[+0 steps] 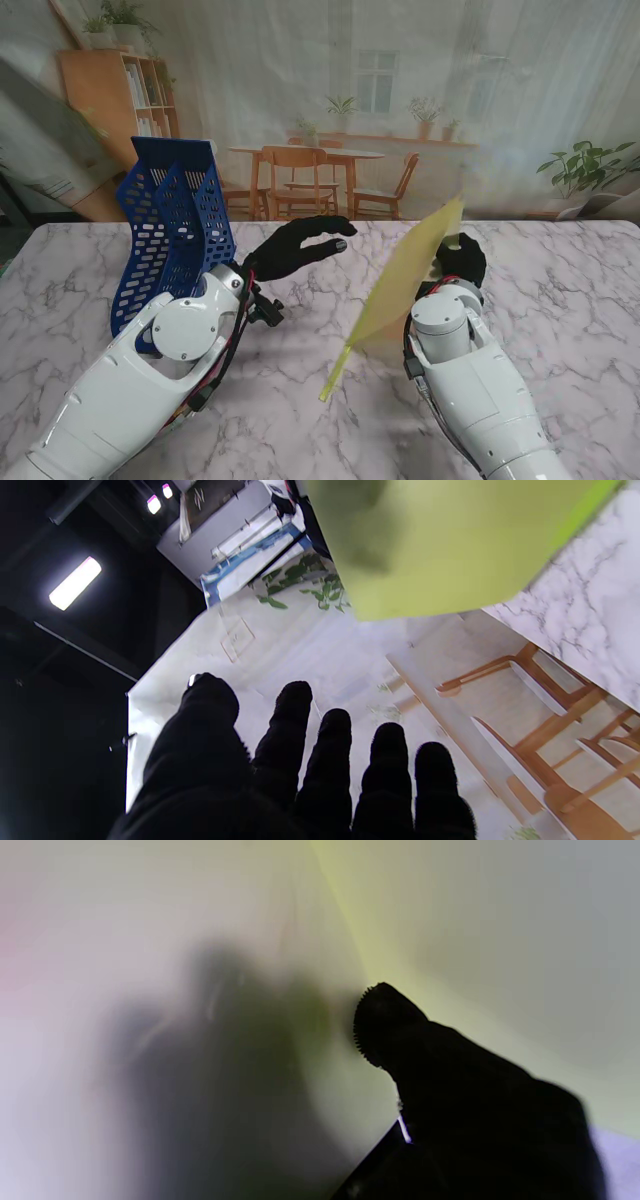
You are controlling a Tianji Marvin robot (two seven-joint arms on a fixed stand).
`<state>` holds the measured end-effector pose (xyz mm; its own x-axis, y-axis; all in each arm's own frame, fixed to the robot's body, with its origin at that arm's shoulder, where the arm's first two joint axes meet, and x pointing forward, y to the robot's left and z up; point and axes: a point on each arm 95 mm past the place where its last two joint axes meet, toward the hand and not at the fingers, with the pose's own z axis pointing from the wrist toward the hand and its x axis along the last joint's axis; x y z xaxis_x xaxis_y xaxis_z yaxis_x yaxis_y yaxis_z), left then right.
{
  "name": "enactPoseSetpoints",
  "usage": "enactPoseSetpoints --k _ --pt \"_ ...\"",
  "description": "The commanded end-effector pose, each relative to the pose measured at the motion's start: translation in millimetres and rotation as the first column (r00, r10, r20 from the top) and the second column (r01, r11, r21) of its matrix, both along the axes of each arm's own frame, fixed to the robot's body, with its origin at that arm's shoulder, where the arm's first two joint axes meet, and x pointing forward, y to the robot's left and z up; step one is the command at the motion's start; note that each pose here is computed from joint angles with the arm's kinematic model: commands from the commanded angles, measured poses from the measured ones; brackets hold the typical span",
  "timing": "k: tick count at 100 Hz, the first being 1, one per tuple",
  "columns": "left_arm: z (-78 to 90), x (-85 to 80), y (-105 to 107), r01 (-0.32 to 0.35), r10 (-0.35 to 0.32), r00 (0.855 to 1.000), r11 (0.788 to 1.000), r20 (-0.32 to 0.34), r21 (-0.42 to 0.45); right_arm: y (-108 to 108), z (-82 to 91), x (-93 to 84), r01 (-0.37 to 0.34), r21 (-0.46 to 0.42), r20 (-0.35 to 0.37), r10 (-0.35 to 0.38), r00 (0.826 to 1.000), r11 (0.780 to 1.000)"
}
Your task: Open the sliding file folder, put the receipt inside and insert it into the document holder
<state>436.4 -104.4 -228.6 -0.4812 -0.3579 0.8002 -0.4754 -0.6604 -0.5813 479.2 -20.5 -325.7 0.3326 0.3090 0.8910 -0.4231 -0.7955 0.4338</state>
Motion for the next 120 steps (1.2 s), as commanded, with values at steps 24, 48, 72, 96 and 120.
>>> enactPoseSetpoints --k 24,48,72,96,120 --pt "10.7 6.0 -27.4 0.189 -0.203 0.976 0.969 0.077 0.162 28.4 -20.8 -10.2 -0.034 0.033 -0.081 0.037 0.996 0.999" --pt "3.8 13.4 -50.9 0.248 -0.268 0.962 0.935 0.046 0.255 39.2 -24.2 -17.7 -0.07 0.047 -0.104 0.075 0.992 0.996" --pt "-12.8 24.0 -64.9 0.275 -0.293 0.956 0.895 -0.002 0.351 42.0 -25.6 -21.4 -0.086 0.055 -0.11 0.091 0.99 0.995" --pt "-22.0 32.9 -70.9 0.323 -0.35 0.936 0.828 -0.026 0.459 43.2 -25.3 -25.1 -0.1 0.065 -0.112 0.107 0.988 0.993" --pt "-22.0 36.1 -73.8 0.347 -0.381 0.924 0.782 -0.044 0.518 45.4 -25.9 -25.8 -0.124 0.066 -0.121 0.131 0.984 0.99"
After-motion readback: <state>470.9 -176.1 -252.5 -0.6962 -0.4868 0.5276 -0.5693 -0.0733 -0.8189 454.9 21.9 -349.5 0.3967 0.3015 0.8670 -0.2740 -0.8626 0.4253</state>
